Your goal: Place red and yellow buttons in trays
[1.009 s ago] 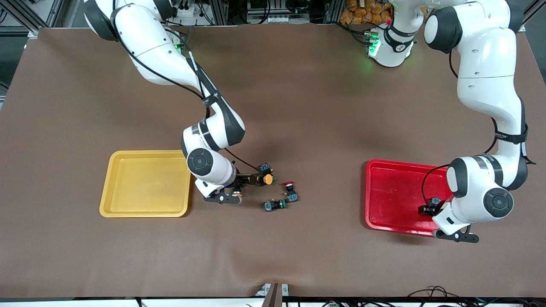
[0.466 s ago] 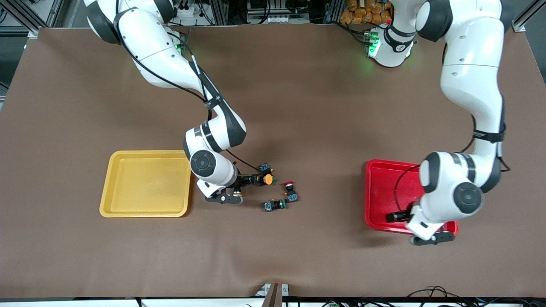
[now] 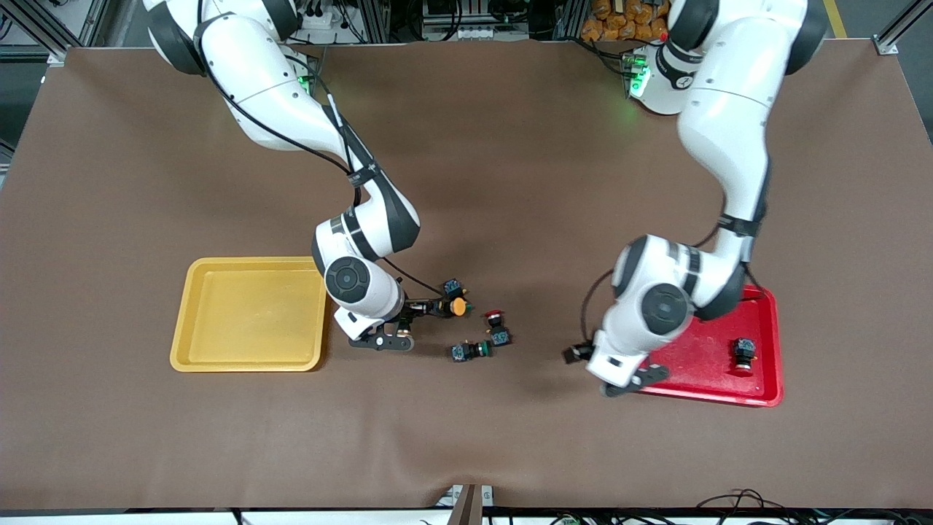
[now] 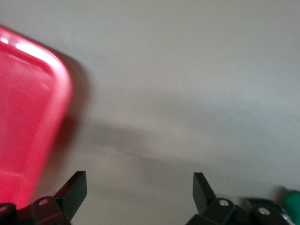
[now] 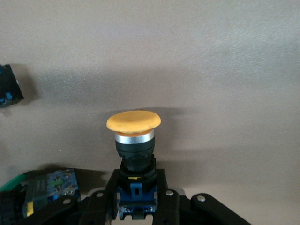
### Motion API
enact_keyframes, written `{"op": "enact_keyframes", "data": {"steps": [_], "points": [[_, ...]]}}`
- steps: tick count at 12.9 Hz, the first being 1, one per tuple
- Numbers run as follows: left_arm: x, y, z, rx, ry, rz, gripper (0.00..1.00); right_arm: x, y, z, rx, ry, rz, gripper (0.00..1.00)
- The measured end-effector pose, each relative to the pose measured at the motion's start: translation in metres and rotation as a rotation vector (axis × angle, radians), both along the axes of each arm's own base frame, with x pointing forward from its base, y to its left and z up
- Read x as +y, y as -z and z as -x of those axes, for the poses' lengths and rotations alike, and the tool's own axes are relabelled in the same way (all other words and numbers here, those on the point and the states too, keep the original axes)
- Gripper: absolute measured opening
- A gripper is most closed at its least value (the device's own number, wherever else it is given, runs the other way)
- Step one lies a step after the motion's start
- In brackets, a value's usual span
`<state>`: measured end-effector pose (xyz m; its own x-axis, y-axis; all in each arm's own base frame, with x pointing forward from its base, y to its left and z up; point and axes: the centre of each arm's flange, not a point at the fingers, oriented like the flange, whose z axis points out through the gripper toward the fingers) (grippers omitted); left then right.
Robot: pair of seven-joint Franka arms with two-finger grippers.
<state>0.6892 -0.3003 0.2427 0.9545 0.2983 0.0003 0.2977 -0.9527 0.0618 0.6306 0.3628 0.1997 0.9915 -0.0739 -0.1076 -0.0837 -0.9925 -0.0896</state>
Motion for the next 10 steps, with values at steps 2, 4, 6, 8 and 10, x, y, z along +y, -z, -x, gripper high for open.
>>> {"op": "enact_keyframes", "data": {"steps": [2,4,6,8,10], "points": [[-0.029,-0.001,0.012,-0.006,-0.009,0.006,1.0,-0.005,-0.021,-0.008,0.037,-0.006,0.014,0.33],[-0.062,-0.002,0.024,-0.044,-0.018,0.03,1.0,-0.035,-0.055,-0.028,0.068,-0.026,0.014,0.33],[-0.098,0.001,0.039,-0.088,-0.018,0.062,1.0,-0.084,-0.088,-0.048,0.078,-0.045,-0.001,0.33],[-0.127,0.012,0.054,-0.111,0.002,0.08,1.0,-0.134,-0.097,-0.057,0.13,-0.063,-0.002,0.33],[-0.146,0.029,0.067,-0.123,0.025,0.087,1.0,-0.186,-0.09,-0.065,0.171,-0.072,-0.012,0.33]]}}
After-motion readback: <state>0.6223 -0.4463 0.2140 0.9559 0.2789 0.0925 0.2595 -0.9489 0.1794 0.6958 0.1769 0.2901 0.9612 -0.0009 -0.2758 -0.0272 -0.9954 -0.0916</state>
